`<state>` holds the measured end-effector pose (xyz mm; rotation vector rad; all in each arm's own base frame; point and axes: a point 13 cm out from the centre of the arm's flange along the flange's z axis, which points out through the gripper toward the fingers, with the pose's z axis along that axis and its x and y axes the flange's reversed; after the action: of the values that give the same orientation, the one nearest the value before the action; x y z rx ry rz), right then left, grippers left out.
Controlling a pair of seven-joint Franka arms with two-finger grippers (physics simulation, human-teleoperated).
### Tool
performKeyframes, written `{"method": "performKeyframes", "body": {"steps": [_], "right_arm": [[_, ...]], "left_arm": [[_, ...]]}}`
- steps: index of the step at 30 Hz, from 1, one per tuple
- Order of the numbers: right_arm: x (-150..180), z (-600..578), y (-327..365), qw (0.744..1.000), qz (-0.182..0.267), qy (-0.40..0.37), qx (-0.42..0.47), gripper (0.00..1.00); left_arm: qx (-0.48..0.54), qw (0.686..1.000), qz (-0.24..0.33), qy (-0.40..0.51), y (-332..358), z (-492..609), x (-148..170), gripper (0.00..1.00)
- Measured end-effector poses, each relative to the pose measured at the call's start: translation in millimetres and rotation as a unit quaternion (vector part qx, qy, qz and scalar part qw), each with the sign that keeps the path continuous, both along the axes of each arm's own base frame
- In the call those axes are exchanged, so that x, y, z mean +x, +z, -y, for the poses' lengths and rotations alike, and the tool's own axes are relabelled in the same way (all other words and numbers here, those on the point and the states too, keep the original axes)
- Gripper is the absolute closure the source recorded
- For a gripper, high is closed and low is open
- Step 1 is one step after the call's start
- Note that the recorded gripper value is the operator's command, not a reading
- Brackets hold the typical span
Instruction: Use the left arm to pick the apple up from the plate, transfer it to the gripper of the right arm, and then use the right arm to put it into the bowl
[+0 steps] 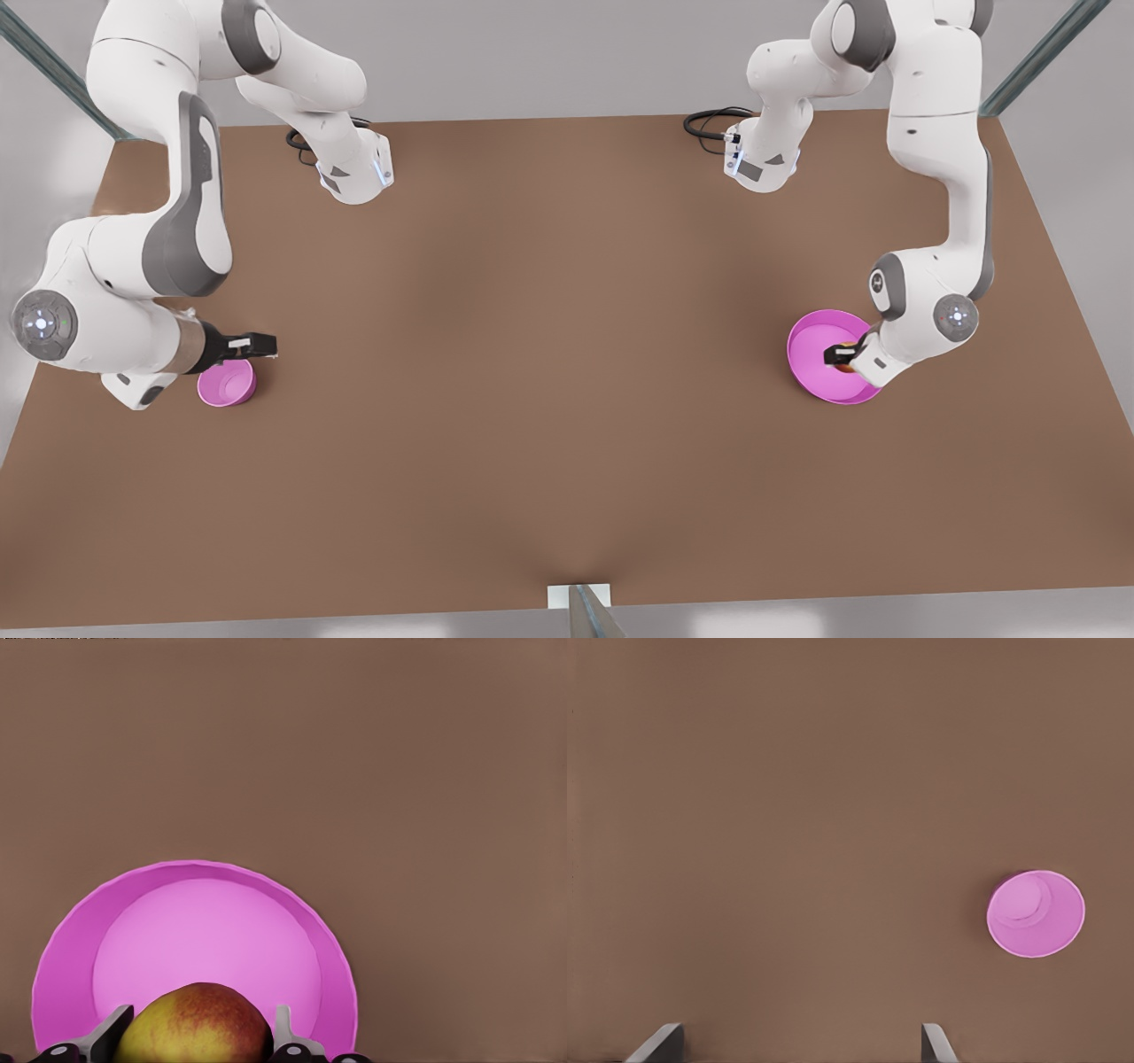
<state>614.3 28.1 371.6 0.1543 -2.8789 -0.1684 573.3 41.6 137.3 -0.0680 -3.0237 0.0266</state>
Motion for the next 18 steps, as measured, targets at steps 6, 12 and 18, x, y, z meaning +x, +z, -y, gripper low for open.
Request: {"method": "performKeyframes", "body": {"steps": [6, 12, 18], "right_arm": [[11, -192, -147, 0.929, -0.113, 0.04, 0.35, 0.0], [20, -335, -158, 0.804, -0.049, 0.089, 0.586, 0.0], [39, -390, -170, 0.766, 0.103, 0.154, 0.616, 0.0]], "left_arm": [[-0.081, 0.997, -0.011, 0.004, 23, 93, 25, 0.28], [-0.25, 0.963, -0.099, -0.001, 20, 269, 9, 0.28], [-0.436, 0.886, -0.154, -0.004, 58, 459, 30, 0.28]]}}
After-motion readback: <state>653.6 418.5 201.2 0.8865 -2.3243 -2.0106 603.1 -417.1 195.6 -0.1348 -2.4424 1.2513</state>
